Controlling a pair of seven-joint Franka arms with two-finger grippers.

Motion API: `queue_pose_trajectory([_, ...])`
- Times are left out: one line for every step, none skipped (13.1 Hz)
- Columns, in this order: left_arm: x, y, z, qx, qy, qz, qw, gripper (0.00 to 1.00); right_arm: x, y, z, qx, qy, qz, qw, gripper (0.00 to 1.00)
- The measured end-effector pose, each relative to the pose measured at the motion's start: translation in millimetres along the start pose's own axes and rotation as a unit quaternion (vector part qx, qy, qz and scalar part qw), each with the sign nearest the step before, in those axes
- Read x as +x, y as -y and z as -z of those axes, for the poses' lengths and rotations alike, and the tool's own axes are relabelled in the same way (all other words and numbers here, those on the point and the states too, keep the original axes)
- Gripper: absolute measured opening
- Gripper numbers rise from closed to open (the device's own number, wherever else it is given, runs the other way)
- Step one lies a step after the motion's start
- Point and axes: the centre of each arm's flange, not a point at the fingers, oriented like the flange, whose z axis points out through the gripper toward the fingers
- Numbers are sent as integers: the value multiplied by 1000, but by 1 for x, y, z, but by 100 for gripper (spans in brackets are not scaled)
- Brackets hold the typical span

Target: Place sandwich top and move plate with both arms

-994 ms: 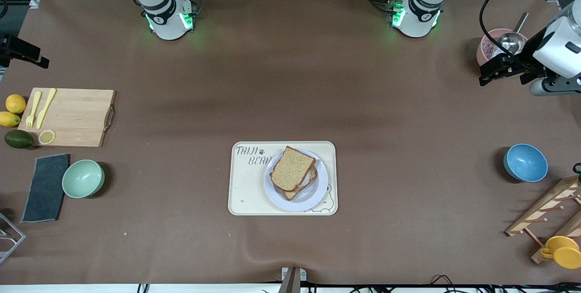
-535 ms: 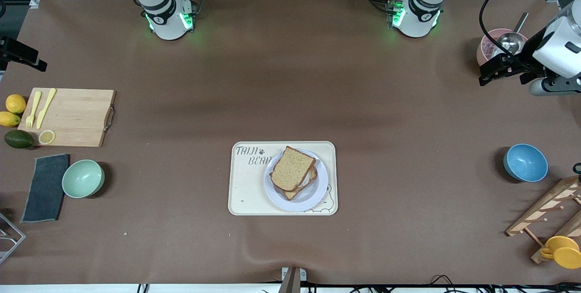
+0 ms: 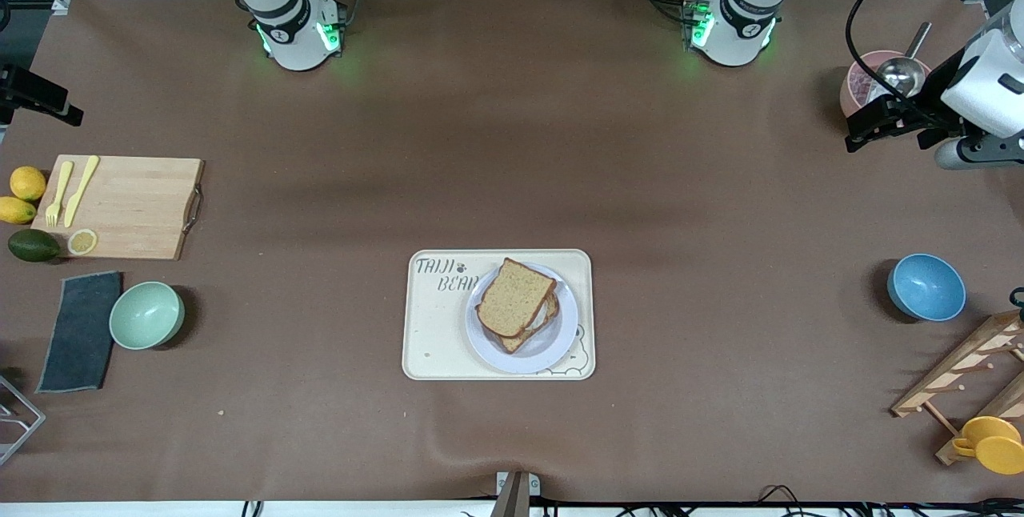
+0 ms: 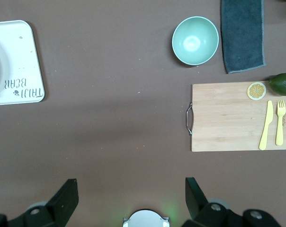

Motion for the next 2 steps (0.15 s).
queue_pose_trajectory([0,0,0,0,0,0,1000,100,0,0,0,0,0,0,1000,100])
queue_pose_trajectory([0,0,0,0,0,1,1000,100,0,0,0,0,0,0,1000,100])
